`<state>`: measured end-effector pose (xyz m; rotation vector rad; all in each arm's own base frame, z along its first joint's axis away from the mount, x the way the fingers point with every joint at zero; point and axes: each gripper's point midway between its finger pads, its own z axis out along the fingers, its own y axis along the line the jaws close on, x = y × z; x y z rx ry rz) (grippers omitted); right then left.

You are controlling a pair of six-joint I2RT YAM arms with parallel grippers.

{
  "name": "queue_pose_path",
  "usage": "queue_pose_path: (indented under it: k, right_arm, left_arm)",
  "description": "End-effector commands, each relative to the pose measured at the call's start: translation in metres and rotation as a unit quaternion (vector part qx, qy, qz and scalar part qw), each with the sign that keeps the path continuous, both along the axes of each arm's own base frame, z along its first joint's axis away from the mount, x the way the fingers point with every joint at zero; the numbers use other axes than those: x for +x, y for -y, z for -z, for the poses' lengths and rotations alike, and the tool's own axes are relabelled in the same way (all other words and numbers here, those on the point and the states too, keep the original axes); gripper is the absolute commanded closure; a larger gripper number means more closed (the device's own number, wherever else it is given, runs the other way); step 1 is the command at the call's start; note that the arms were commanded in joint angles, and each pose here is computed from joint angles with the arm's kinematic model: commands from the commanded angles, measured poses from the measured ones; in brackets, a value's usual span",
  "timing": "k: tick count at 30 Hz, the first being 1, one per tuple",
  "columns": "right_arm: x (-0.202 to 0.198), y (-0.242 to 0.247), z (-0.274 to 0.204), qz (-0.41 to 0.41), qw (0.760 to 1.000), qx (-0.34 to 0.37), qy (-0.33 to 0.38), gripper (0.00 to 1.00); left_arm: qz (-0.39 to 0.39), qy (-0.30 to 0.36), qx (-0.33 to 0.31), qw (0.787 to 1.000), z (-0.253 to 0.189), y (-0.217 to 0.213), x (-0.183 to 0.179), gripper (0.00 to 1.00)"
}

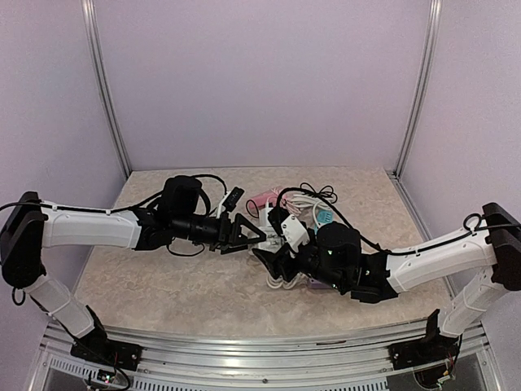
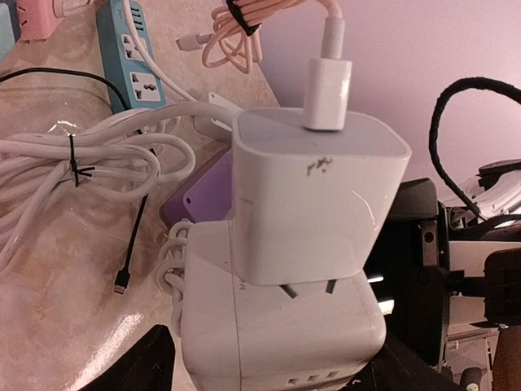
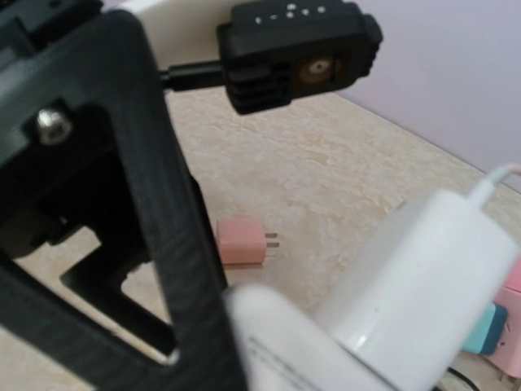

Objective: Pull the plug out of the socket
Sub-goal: Remove the plug from the socket.

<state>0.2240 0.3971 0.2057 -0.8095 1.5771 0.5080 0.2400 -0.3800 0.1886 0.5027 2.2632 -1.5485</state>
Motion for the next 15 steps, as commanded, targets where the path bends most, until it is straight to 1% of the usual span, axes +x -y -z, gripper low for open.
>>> queue_pose_path:
  k: [1, 7, 10, 12, 15]
  right_arm:
    - [-0.0035, 0.0002, -0.0655, 0.003, 0.994, 0.105, 0.040, 1.00]
    - [-0.0021, 0.0008, -0.0653, 0.008, 0.994, 0.107, 0.037, 1.00]
    - [-0.0021, 0.0012, -0.0648, 0.009, 0.994, 0.108, 0.034, 1.00]
    - [-0.0020, 0.0021, -0.0640, 0.010, 0.993, 0.109, 0.032, 0.95]
    - [-0.0022, 0.0049, -0.0638, 0.013, 0.993, 0.112, 0.030, 0.83]
  left_arm:
    - [0.005, -0.004, 0.005, 1.000, 0.0050, 0.0027, -0.0007, 0.28]
    - [0.009, -0.003, 0.003, 1.000, 0.0026, 0.0043, -0.0017, 0.39]
    - [0.010, -0.005, 0.003, 1.000, 0.0035, 0.0046, -0.0023, 0.47]
    - [0.014, -0.003, 0.000, 1.000, 0.0015, 0.0053, -0.0035, 0.51]
    - [0.018, 0.004, -0.004, 1.000, -0.0020, 0.0058, -0.0042, 0.55]
